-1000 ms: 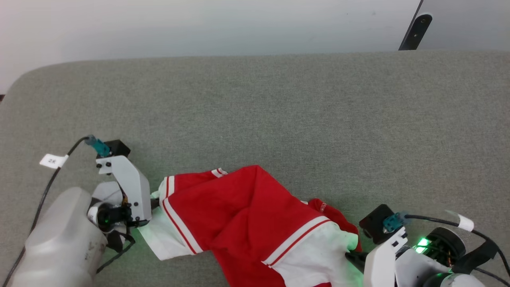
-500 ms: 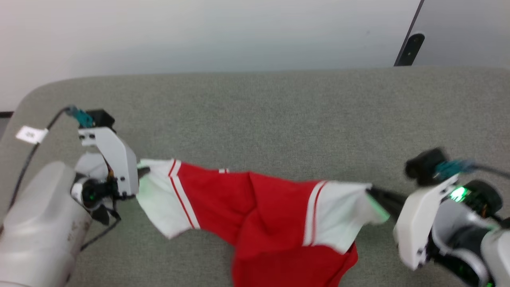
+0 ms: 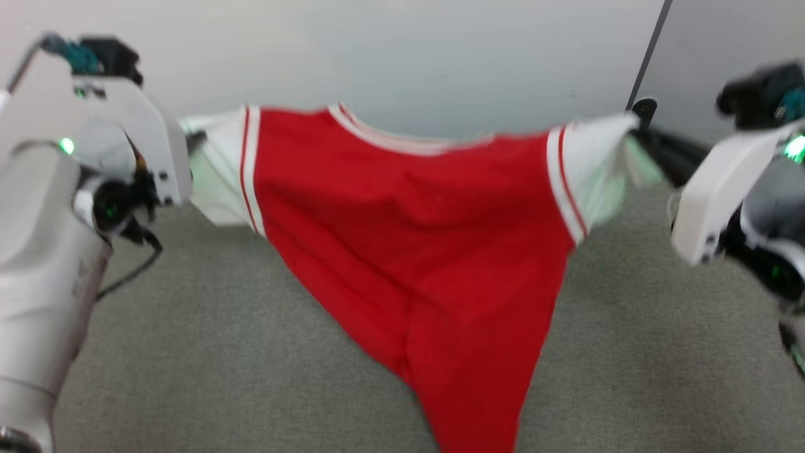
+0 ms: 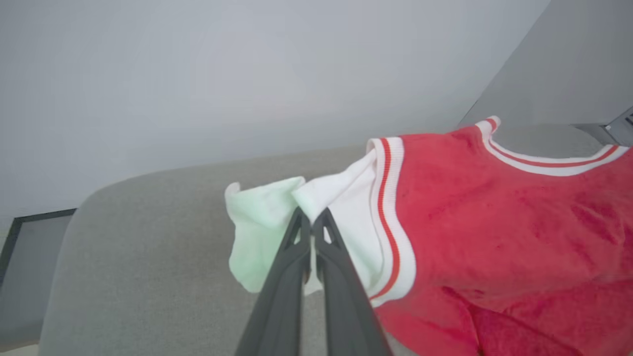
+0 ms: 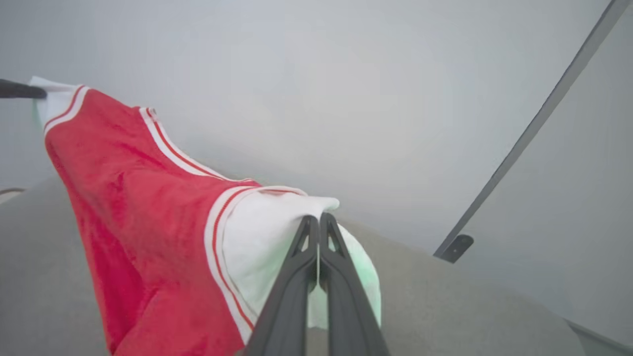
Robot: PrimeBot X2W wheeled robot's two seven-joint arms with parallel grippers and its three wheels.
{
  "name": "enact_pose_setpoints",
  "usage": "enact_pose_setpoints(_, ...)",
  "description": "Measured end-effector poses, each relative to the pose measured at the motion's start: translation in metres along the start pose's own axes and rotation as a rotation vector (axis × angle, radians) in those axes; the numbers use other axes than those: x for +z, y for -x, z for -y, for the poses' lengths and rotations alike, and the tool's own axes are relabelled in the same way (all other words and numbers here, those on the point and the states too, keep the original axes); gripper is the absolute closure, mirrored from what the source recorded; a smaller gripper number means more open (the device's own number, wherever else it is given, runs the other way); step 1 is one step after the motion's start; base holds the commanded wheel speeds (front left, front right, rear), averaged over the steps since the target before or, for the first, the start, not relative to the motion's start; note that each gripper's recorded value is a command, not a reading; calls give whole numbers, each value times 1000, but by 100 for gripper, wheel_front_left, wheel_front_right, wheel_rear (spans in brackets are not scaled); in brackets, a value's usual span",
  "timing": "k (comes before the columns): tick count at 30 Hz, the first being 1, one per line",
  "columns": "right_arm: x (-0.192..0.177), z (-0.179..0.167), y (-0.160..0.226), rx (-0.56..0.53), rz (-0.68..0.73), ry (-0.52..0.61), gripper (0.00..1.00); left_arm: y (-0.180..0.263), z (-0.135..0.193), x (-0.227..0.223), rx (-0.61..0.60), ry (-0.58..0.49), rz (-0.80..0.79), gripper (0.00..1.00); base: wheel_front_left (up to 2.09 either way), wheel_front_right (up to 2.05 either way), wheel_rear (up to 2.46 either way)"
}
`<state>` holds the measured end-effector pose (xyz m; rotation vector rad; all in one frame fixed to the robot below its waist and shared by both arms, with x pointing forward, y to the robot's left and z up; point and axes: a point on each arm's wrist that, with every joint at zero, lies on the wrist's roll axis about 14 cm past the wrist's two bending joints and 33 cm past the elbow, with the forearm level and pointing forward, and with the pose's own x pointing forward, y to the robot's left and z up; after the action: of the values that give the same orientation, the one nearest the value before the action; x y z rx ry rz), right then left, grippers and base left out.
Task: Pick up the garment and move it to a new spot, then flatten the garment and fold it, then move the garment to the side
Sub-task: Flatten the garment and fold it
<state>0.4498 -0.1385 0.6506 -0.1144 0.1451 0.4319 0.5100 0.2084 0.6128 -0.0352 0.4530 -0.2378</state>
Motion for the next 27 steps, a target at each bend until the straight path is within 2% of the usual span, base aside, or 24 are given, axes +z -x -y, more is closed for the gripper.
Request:
enact_pose_setpoints(6, 57, 26, -7, -70, 162, 43, 100, 15, 8, 71, 14, -72, 207, 100, 0, 0, 0)
enact_pose_setpoints(12, 92, 52, -12, -144, 253, 73, 100, 37, 11, 132, 40, -124, 419, 100, 0, 0, 0)
enact_pose_setpoints(20, 108, 77, -28, -207, 302, 45, 100, 34, 10, 155, 69, -149, 508, 100, 0, 0, 0)
enact_pose_setpoints(27, 128, 99, -61, -247, 368, 33, 100, 12, 11, 190, 90, -165, 609, 100, 0, 0, 0)
